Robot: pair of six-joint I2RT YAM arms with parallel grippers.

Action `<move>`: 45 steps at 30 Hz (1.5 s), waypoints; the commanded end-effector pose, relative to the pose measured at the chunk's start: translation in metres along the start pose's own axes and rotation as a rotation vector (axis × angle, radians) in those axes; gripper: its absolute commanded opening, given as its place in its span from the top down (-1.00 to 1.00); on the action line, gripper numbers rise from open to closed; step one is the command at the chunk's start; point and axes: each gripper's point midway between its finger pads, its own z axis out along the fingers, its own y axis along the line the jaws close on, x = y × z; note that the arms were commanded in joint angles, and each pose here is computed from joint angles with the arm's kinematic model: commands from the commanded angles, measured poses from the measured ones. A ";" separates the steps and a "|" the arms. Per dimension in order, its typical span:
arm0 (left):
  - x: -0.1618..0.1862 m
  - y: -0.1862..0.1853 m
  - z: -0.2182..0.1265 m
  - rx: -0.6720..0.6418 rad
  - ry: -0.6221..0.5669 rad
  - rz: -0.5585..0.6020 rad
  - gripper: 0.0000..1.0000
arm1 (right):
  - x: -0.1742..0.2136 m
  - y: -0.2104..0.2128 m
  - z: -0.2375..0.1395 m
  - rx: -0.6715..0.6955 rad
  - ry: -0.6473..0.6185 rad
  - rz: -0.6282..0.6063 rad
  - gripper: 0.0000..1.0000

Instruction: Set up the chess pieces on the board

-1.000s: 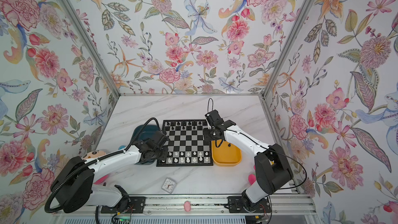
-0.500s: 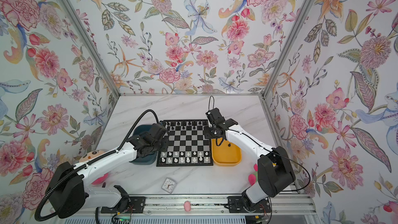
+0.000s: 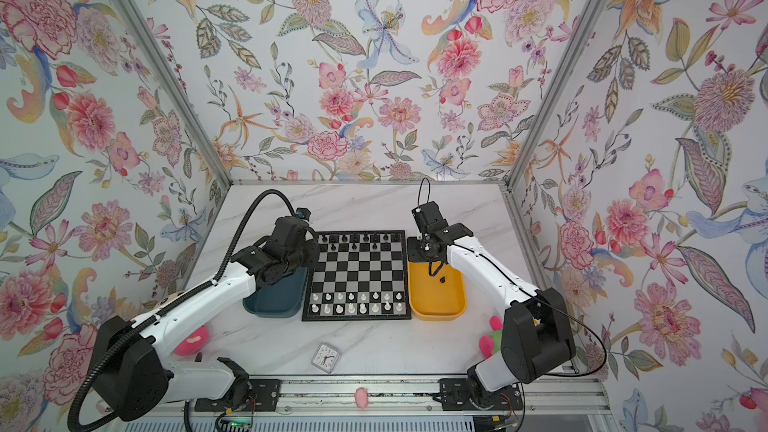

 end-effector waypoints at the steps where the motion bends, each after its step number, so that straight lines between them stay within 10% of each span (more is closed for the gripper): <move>1: -0.013 0.005 0.004 0.015 -0.034 -0.001 0.42 | 0.013 -0.026 -0.006 0.063 0.035 0.020 0.47; 45: -0.021 0.028 0.032 0.071 -0.037 -0.063 0.37 | 0.082 -0.092 0.068 0.185 0.294 0.151 0.49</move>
